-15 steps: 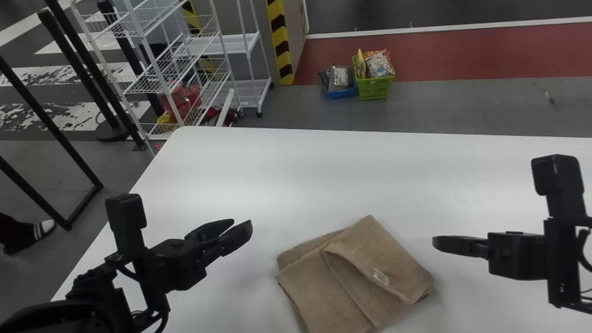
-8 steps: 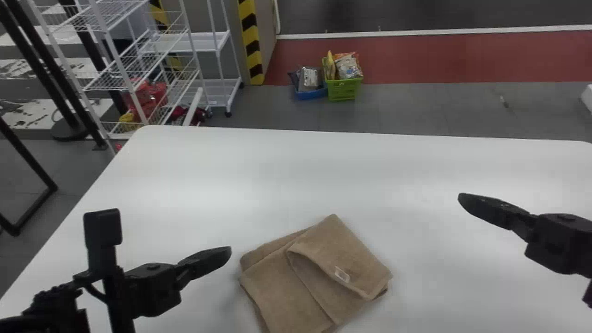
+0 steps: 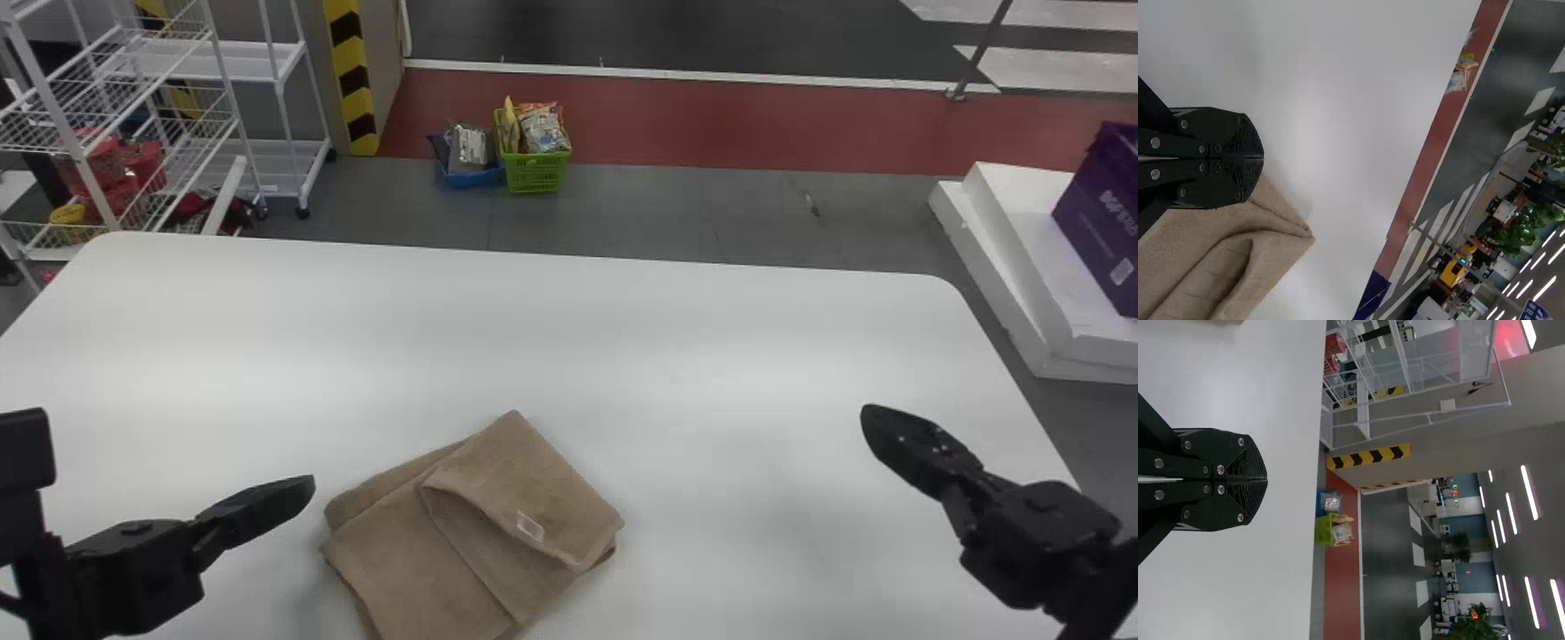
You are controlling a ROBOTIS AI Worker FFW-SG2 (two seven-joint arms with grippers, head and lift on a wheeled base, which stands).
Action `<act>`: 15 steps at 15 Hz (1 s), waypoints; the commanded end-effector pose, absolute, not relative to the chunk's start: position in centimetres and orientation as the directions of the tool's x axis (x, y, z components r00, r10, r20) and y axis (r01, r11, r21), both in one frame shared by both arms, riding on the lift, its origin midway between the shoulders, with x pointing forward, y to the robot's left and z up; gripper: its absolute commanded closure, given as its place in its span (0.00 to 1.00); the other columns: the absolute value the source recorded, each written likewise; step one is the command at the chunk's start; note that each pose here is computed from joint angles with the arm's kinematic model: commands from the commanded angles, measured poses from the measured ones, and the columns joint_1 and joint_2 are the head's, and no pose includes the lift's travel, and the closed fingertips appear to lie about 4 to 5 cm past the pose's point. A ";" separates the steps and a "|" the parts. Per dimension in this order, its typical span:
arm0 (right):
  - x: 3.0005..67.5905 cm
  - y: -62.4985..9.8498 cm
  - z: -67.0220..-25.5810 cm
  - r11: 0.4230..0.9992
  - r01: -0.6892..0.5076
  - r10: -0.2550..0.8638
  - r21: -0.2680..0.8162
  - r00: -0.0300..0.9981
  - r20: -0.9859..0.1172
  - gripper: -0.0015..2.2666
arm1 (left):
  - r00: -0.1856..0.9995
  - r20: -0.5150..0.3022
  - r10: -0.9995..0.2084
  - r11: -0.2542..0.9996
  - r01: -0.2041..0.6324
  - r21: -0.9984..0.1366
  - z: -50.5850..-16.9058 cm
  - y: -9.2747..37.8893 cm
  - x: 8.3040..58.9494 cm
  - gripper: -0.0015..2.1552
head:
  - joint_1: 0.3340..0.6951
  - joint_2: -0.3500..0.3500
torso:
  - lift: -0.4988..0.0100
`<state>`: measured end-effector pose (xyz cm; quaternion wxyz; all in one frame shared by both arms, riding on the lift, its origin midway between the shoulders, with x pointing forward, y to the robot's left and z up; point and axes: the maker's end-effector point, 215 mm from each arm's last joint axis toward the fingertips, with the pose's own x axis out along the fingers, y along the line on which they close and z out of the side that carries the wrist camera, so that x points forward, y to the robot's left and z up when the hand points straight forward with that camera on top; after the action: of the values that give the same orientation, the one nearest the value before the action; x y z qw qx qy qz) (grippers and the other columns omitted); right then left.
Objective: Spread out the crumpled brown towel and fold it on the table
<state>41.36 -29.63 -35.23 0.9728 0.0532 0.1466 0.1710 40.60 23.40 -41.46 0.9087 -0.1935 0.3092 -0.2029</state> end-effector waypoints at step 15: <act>33.6 -21.6 -39.4 0.885 -0.439 0.463 0.157 0.791 -0.400 0.57 | 0.697 -0.357 -0.621 0.746 0.387 -0.542 -40.4 19.0 39.8 0.90 | 1.00 0.49 | 0.73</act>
<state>33.59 -21.41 -39.24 0.9456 0.0270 0.2175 0.2405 39.94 19.59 -40.32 0.8981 -0.2170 0.2670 -0.2737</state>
